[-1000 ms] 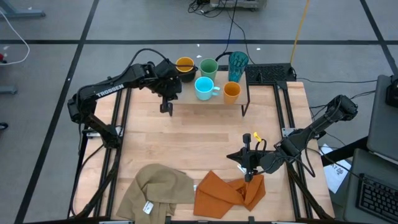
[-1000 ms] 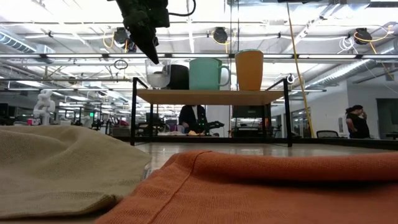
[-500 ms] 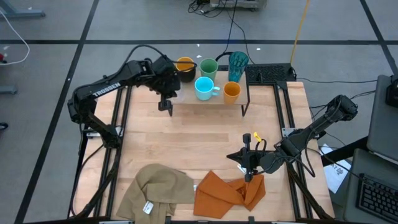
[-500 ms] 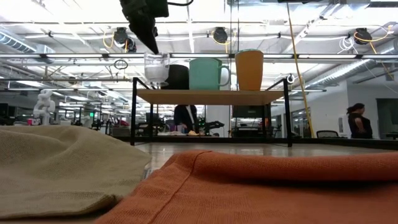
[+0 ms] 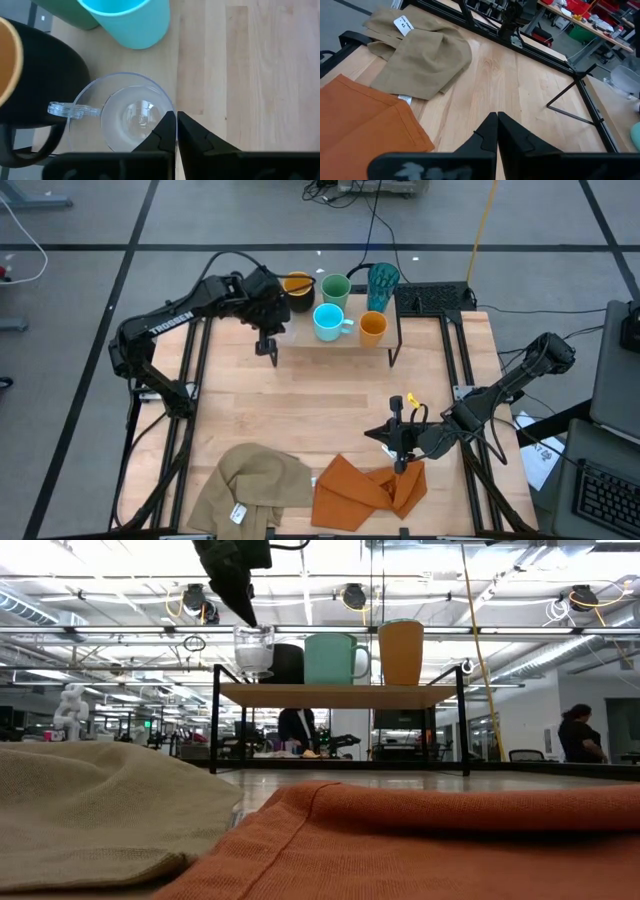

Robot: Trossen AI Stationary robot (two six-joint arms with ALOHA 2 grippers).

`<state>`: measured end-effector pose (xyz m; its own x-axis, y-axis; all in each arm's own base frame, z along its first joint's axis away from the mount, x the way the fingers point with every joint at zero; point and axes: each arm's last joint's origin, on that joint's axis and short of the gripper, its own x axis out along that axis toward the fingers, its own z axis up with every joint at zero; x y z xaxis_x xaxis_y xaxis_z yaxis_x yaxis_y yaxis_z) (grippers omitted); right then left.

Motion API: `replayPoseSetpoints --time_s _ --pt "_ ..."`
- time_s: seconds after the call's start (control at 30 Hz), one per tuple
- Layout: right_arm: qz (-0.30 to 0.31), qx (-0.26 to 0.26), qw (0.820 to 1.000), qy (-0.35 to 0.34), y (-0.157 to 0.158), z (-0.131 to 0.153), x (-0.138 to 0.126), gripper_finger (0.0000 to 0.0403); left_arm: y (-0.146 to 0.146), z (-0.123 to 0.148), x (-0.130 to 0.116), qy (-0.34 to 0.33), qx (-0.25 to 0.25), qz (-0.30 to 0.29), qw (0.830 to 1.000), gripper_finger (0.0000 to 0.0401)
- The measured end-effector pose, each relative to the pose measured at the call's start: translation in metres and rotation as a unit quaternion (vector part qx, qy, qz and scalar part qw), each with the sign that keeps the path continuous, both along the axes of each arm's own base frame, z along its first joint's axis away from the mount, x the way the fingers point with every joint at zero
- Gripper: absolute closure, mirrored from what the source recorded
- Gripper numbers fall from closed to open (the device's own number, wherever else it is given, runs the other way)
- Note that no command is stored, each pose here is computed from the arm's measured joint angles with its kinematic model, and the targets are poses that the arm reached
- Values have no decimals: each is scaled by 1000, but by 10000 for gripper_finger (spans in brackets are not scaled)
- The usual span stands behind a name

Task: Stack small to large cups/mugs on shelf
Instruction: Put the transparent mug on the shelf

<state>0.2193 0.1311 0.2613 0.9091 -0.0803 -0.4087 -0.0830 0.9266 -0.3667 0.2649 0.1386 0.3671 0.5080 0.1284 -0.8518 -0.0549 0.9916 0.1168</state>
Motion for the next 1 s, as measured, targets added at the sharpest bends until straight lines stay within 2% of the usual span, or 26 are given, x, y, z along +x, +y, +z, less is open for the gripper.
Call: replayPoseSetpoints --time_s 0.4,0.83,1.0 --pt "4 0 1000 -1 1 0 -1 403 5 0 -2 -6 -8 6 1000 389" --pt "4 0 1000 -1 2 0 -1 403 7 1 -2 -8 0 21 1000 331" --pt "4 0 1000 -1 2 0 -1 403 7 1 -2 -11 1 24 1000 323"
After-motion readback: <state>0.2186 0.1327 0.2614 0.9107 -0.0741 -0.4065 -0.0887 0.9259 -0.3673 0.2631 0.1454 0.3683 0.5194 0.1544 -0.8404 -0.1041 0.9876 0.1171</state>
